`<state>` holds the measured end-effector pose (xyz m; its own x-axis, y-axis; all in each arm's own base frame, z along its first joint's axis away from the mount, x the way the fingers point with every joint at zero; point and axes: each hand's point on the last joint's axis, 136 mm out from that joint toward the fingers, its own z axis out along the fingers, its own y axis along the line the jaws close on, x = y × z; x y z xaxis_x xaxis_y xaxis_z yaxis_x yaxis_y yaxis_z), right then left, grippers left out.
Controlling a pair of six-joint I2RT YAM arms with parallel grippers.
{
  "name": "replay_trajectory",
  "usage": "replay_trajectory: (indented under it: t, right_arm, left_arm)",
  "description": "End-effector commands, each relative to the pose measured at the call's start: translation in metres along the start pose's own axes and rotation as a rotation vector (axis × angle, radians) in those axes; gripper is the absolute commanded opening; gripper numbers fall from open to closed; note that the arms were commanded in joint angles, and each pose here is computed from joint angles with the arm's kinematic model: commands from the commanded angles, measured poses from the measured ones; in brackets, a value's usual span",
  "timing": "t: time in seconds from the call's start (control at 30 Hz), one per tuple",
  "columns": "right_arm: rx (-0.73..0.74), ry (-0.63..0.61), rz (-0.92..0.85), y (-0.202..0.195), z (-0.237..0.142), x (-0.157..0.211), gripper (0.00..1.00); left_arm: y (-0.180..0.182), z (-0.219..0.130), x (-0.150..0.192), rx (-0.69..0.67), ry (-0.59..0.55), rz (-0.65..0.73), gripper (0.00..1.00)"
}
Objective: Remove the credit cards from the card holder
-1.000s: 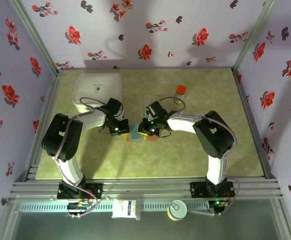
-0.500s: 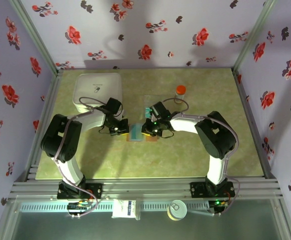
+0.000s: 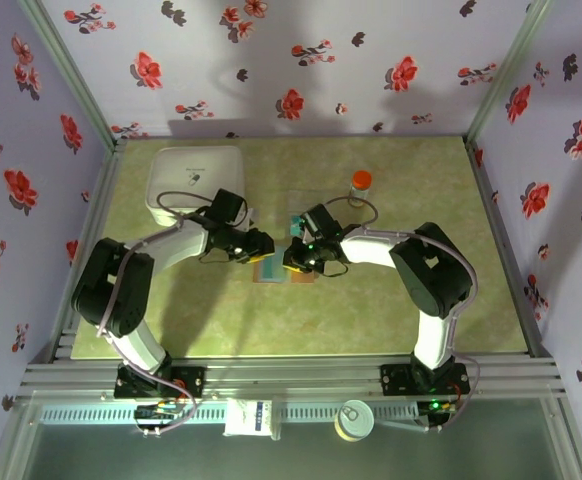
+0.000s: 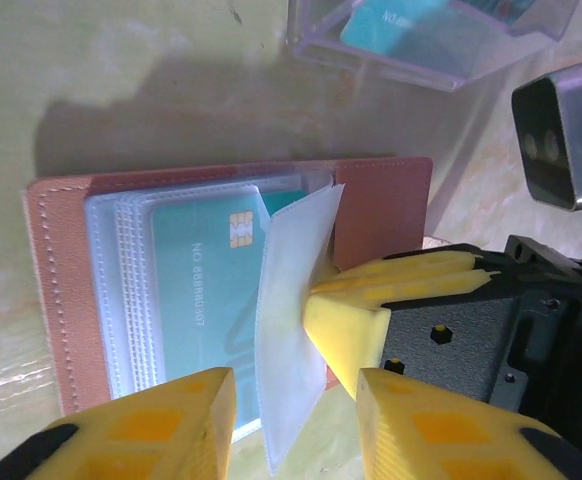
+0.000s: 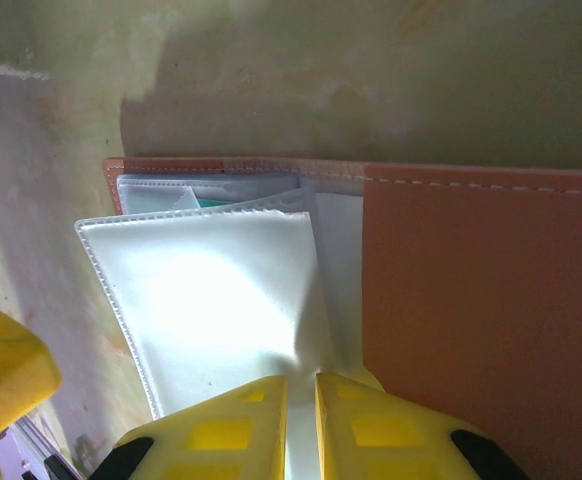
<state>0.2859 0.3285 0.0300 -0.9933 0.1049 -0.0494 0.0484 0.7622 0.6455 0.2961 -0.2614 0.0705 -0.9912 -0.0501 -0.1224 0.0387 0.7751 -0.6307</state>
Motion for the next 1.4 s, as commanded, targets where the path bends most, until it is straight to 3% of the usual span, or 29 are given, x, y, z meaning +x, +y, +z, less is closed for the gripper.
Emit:
replay_trajectory:
  t: [0.0, 0.17, 0.33, 0.57, 1.0, 1.37]
  right_arm:
    - [-0.009, -0.012, 0.007, 0.001, -0.007, -0.001, 0.17]
    - [-0.011, -0.011, 0.012, 0.001, -0.007, 0.0, 0.17]
    - [-0.017, -0.015, 0.01, 0.004, -0.01, 0.0, 0.17]
    - [-0.015, -0.079, -0.023, 0.017, -0.04, -0.003, 0.24]
    - [0.05, -0.212, -0.055, 0.019, -0.104, 0.001, 0.25]
    - [0.075, -0.267, -0.045, 0.012, -0.134, 0.012, 0.27]
  left_arm:
    - [0.001, 0.011, 0.007, 0.005, 0.034, -0.017, 0.38]
    - [0.007, 0.024, 0.011, -0.007, 0.056, -0.026, 0.38]
    - [-0.002, 0.031, 0.008, 0.045, 0.048, -0.032, 0.29]
    - [-0.015, 0.024, 0.006, 0.07, 0.029, -0.025, 0.27]
    - [-0.051, 0.027, 0.005, 0.115, 0.026, 0.043, 0.43]
    - [-0.054, 0.031, 0.006, 0.125, 0.04, 0.074, 0.53]
